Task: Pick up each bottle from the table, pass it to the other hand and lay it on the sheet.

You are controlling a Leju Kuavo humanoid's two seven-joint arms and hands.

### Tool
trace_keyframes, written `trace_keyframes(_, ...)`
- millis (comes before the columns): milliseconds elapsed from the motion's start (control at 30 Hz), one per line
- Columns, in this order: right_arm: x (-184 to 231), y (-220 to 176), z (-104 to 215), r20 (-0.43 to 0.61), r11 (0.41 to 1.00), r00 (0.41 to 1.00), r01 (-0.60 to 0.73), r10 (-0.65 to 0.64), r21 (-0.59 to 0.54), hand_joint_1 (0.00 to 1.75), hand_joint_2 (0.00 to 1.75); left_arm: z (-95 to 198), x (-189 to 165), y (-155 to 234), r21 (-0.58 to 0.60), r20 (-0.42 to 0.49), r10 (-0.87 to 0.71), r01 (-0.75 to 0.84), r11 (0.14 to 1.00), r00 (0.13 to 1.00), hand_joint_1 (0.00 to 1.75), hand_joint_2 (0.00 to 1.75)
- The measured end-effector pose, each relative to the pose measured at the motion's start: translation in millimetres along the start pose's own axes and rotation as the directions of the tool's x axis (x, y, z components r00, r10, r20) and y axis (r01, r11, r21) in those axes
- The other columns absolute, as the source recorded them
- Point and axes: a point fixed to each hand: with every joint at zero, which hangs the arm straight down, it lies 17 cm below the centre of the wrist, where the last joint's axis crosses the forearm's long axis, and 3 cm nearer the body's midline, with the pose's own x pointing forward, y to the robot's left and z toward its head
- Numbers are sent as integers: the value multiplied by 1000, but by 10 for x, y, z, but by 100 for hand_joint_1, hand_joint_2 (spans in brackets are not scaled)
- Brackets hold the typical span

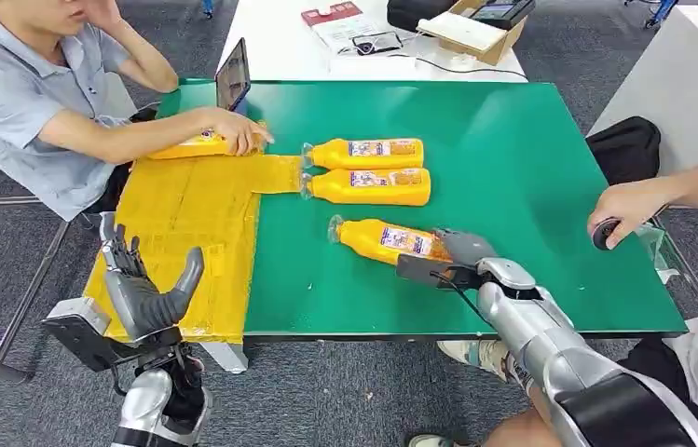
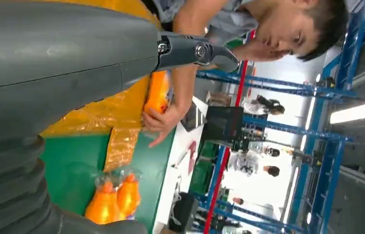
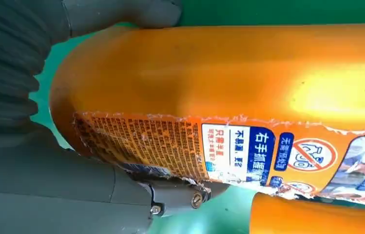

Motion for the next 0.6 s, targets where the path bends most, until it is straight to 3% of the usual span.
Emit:
trace_keyframes(433,-59,2,42,14,996,997,81,-82,34,175,175,11,-74,-83,-23,-29,26,-26,999,999,0,175)
trace_keyframes(600,147,-14,84,144,972,963,235,-230,-25,175,175,42,-75,-80,-28,-28,25,-26,999,999,0,175)
